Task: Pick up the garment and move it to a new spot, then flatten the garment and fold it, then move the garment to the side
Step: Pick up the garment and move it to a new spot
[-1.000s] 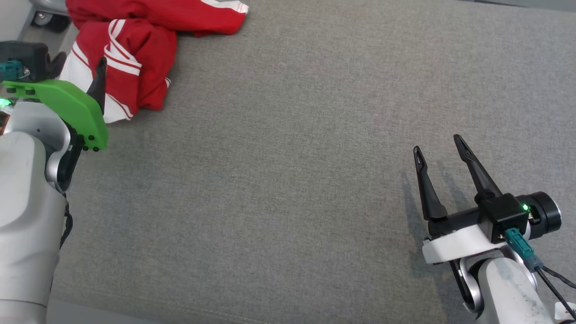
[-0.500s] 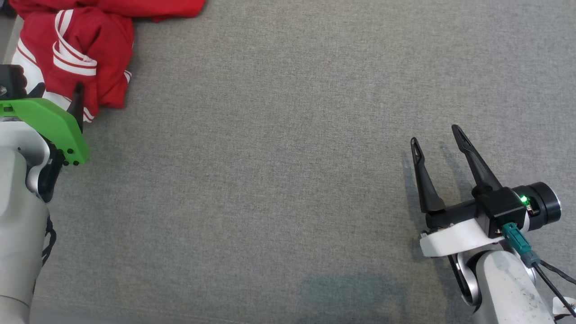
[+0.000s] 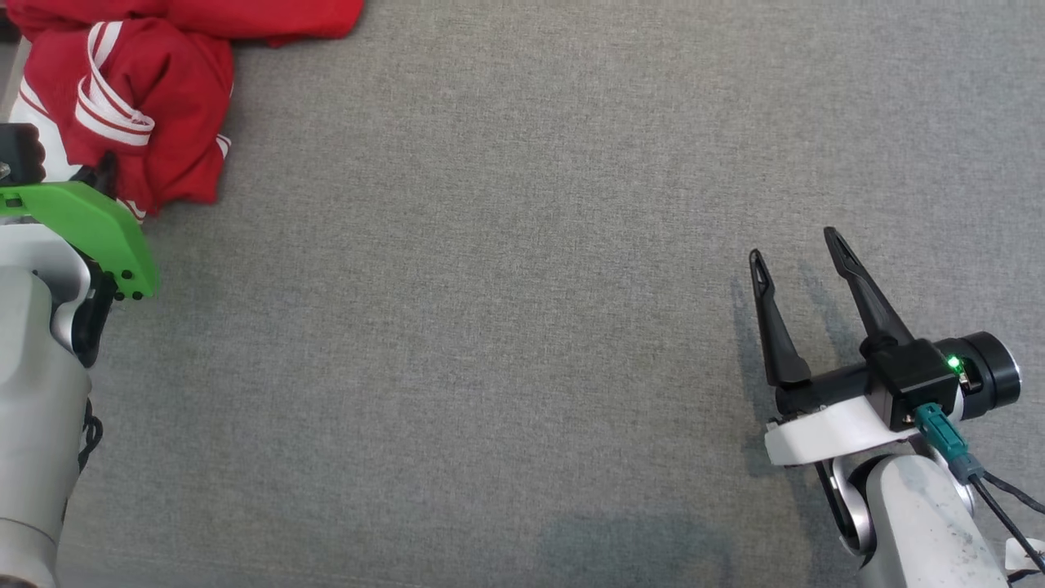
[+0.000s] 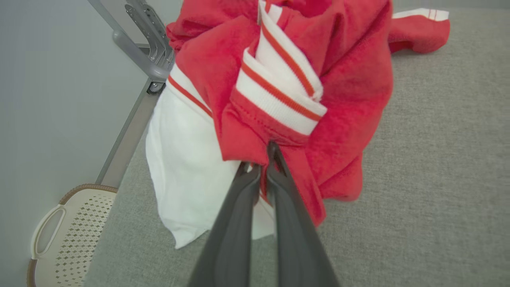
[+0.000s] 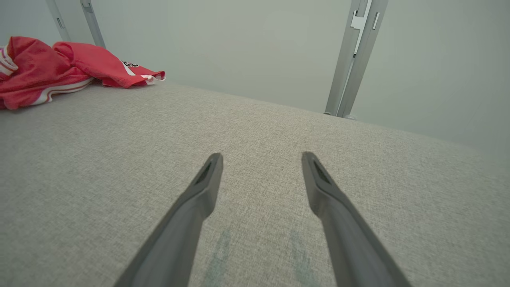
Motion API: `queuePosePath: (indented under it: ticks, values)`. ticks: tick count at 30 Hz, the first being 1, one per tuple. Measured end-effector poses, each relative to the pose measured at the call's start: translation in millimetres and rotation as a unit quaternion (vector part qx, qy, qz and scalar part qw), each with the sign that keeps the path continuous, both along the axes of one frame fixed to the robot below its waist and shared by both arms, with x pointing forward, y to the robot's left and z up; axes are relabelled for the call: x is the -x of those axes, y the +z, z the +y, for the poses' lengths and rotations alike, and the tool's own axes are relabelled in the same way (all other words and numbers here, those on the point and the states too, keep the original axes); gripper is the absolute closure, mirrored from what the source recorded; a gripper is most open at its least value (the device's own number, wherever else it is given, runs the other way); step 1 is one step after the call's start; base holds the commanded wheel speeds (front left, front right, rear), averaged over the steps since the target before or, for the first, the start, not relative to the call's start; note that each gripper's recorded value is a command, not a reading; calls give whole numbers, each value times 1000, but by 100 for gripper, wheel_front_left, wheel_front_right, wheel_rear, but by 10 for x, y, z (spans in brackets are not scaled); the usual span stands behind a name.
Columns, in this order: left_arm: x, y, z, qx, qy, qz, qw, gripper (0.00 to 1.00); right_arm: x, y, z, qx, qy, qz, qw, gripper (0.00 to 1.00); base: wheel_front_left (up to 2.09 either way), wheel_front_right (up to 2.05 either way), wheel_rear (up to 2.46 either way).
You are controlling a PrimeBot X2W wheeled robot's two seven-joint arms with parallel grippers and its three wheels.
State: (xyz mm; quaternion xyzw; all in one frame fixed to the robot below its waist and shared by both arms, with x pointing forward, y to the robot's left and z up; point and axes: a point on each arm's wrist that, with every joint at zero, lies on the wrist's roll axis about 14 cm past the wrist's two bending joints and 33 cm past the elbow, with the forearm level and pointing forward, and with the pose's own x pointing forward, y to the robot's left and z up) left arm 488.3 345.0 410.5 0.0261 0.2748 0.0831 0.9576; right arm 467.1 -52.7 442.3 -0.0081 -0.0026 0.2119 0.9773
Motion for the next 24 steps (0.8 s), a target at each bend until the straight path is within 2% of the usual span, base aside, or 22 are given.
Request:
queuePosePath:
  ticks: [7, 13, 19, 24]
  values:
    - [-49, 541, 209, -46, -6, -49, 998, 100, 54, 202, 26, -21, 1, -13, 1000, 0, 0, 0, 0]
    - [-140, 1241, 158, -87, -43, -114, 989, 100, 169, 428, -34, -40, -8, -27, 999, 0, 0, 0, 0]
    - [-151, 1960, -107, -119, -96, -180, 972, 100, 341, 639, -246, -49, -36, -43, 997, 0, 0, 0, 0]
    - [-118, 2478, -538, -127, -152, -231, 952, 100, 517, 787, -502, -49, -69, -58, 995, 0, 0, 0, 0]
